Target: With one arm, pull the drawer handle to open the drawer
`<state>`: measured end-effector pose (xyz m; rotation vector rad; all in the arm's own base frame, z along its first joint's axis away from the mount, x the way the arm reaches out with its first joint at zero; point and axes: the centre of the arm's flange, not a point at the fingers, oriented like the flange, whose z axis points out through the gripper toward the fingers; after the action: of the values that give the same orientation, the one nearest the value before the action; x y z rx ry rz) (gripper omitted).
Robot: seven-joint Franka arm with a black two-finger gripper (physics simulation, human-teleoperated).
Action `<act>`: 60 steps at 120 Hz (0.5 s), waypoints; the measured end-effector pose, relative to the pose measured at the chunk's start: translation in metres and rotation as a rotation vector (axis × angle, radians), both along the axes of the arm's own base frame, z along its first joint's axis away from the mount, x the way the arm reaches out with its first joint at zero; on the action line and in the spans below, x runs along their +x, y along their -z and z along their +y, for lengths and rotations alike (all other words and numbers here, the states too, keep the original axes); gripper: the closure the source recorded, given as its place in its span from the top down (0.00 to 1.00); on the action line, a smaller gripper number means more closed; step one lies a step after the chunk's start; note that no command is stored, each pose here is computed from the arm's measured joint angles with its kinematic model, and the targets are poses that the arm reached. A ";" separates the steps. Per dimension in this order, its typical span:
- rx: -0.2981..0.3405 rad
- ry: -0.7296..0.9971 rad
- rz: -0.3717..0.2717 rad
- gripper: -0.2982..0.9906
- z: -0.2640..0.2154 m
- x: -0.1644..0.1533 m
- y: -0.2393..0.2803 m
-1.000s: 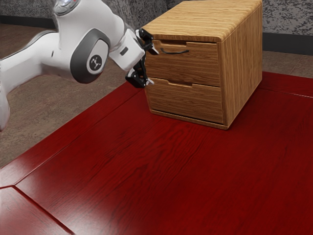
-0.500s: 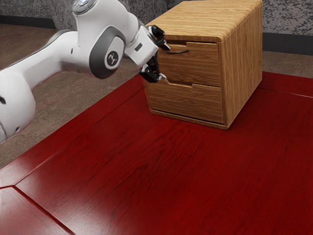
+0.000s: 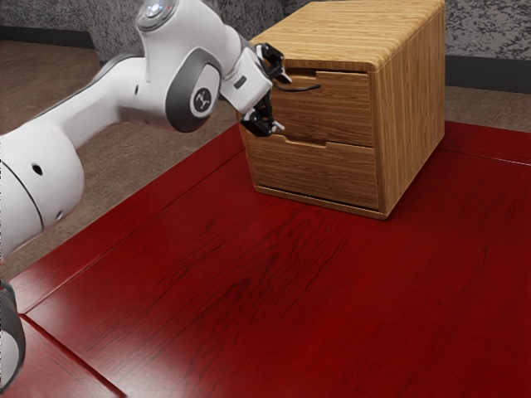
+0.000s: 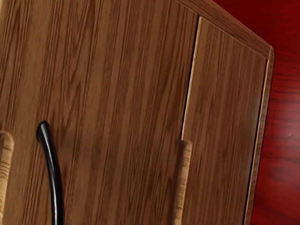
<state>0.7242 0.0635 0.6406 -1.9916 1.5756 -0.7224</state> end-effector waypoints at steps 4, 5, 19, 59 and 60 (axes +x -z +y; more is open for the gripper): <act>0.001 0.001 0.001 0.77 0.001 0.002 0.002; 0.001 0.001 0.002 0.77 0.001 0.002 0.002; 0.004 0.006 0.009 0.77 0.002 0.006 0.008; 0.006 0.009 0.022 0.78 0.008 0.009 0.018; 0.006 0.009 0.022 0.78 0.008 0.009 0.018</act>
<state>0.7333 0.0711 0.6228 -1.9956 1.5992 -0.7002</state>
